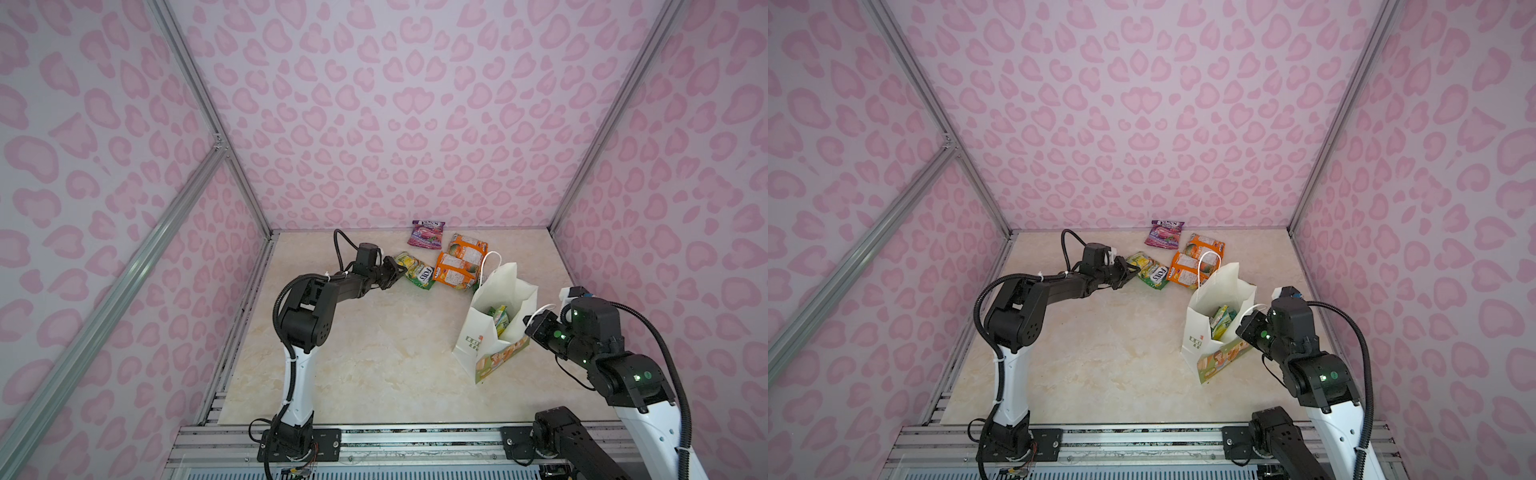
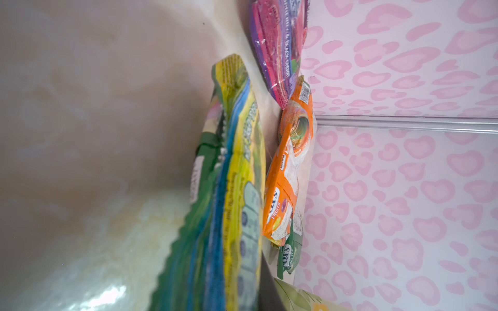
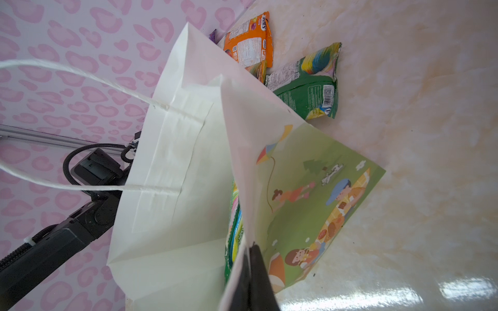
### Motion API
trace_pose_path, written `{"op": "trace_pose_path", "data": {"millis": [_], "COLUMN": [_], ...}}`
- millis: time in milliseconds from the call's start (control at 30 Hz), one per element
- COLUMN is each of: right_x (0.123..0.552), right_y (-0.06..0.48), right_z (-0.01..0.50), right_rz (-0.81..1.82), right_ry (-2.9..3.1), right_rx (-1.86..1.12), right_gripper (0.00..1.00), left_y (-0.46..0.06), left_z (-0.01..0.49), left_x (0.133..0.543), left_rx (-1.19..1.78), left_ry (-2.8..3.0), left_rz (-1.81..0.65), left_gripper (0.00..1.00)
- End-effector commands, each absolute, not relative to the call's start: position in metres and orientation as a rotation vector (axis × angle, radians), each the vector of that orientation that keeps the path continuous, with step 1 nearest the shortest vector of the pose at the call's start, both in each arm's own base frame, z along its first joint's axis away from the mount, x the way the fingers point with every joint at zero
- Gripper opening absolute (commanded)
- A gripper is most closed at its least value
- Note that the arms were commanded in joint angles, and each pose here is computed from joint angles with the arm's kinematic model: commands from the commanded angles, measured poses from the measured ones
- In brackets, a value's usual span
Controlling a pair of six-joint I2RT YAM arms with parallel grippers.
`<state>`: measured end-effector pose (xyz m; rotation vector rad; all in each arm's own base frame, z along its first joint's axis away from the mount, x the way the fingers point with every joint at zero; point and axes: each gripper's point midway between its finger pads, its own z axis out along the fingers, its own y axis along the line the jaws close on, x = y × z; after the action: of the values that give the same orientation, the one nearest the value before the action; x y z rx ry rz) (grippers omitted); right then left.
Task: Place the snacks into the paper bag
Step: Pick up the snack from the top-center of the table.
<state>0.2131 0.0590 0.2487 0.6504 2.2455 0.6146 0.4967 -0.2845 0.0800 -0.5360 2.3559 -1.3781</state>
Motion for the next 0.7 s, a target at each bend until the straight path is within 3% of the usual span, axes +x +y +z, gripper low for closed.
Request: {"op": "trace_pose_path", "data": {"millis": [0, 667], "right_x": [0.212, 0.211], "right_y": [0.058, 0.055], "right_z": [0.247, 0.246], "right_rz": [0.6, 0.568], "right_ry": [2.256, 2.267], "right_rx": [0.637, 0.632], "right_gripper": [0.0, 0.0], "left_y": [-0.281, -0.233], "left_z": [0.109, 0.202], "left_x": [0.498, 0.423], "left_rx": [-0.456, -0.281], "left_ry": [2.301, 2.248], "left_rz": [-1.373, -1.146], "left_gripper": [0.03, 0.03]}}
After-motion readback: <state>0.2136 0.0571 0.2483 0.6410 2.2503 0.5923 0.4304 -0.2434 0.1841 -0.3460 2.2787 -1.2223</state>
